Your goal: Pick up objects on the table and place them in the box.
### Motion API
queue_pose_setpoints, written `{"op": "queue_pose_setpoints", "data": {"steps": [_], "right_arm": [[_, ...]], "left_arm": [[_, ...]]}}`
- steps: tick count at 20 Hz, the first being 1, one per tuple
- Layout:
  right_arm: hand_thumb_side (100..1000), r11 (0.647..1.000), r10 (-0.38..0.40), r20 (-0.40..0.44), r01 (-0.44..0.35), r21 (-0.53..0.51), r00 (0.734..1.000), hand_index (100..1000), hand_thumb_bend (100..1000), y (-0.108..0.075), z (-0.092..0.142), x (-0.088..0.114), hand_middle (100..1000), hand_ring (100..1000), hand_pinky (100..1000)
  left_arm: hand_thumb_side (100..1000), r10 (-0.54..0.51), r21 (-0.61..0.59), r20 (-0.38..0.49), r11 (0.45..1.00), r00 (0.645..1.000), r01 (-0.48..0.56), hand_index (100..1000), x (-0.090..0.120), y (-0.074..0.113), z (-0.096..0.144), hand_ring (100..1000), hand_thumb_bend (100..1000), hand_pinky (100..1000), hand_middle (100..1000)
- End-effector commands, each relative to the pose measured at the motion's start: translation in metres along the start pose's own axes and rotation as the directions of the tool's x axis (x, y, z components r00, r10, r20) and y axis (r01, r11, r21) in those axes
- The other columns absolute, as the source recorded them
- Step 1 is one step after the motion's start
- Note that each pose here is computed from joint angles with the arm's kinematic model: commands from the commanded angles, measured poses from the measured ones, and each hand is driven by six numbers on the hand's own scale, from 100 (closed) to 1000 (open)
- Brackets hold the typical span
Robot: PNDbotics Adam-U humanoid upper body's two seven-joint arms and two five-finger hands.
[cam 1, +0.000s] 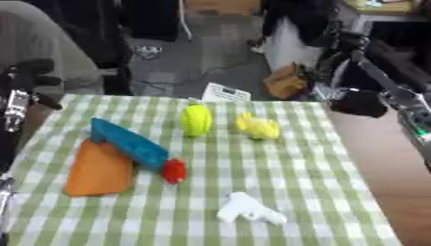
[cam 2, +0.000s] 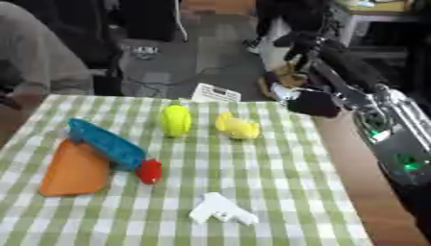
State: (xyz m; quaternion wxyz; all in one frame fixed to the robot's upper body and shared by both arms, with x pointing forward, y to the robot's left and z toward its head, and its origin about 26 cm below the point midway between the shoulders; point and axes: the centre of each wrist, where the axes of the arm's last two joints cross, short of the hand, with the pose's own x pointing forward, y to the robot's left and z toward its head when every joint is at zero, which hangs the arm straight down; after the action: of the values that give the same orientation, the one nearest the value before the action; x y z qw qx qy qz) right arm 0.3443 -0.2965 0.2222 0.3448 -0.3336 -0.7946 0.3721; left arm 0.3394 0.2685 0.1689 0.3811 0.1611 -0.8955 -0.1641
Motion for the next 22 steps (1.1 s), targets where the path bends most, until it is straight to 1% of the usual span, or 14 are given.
{"op": "queue_pose_setpoints", "data": {"steps": [1,2,4,8,13,22], "right_arm": [[560,0.979,-0.106,-0.037,0.098,-0.181,0.994,812,100,-0.018,0.008,0.001,699,607,513],[552,0.966,-0.15,-0.054,0.134,-0.222,0.987,799,100,-0.017,0.013,-0.001,678,593,498],[552,0.941,-0.218,-0.069,0.191,-0.279,0.974,798,100,-0.015,0.02,-0.003,676,592,497],[554,0.908,-0.292,-0.088,0.247,-0.338,0.953,792,100,-0.012,0.032,-0.006,667,587,490],[556,0.886,-0.336,-0.122,0.269,-0.378,0.934,792,100,-0.005,0.046,-0.01,665,584,484],[566,0.859,-0.379,-0.156,0.284,-0.425,0.912,793,100,0.003,0.056,-0.011,662,580,475]], "left_arm": [[1000,-0.014,-0.008,0.019,1.0,1.0,0.015,820,0.002,0.005,-0.005,738,114,493,809],[1000,-0.013,-0.009,0.018,1.0,1.0,0.013,822,0.001,0.005,-0.005,738,114,492,811],[1000,-0.009,-0.01,0.017,1.0,1.0,0.009,822,0.001,0.004,-0.005,738,114,492,811],[1000,-0.003,-0.017,0.011,1.0,1.0,0.004,820,-0.001,0.003,-0.004,735,111,486,810],[1000,0.0,-0.029,0.004,1.0,1.0,0.0,819,-0.004,0.001,-0.003,737,109,483,811],[1000,0.001,-0.031,-0.003,1.0,1.0,-0.001,818,-0.006,0.0,0.0,716,112,479,798]]}}
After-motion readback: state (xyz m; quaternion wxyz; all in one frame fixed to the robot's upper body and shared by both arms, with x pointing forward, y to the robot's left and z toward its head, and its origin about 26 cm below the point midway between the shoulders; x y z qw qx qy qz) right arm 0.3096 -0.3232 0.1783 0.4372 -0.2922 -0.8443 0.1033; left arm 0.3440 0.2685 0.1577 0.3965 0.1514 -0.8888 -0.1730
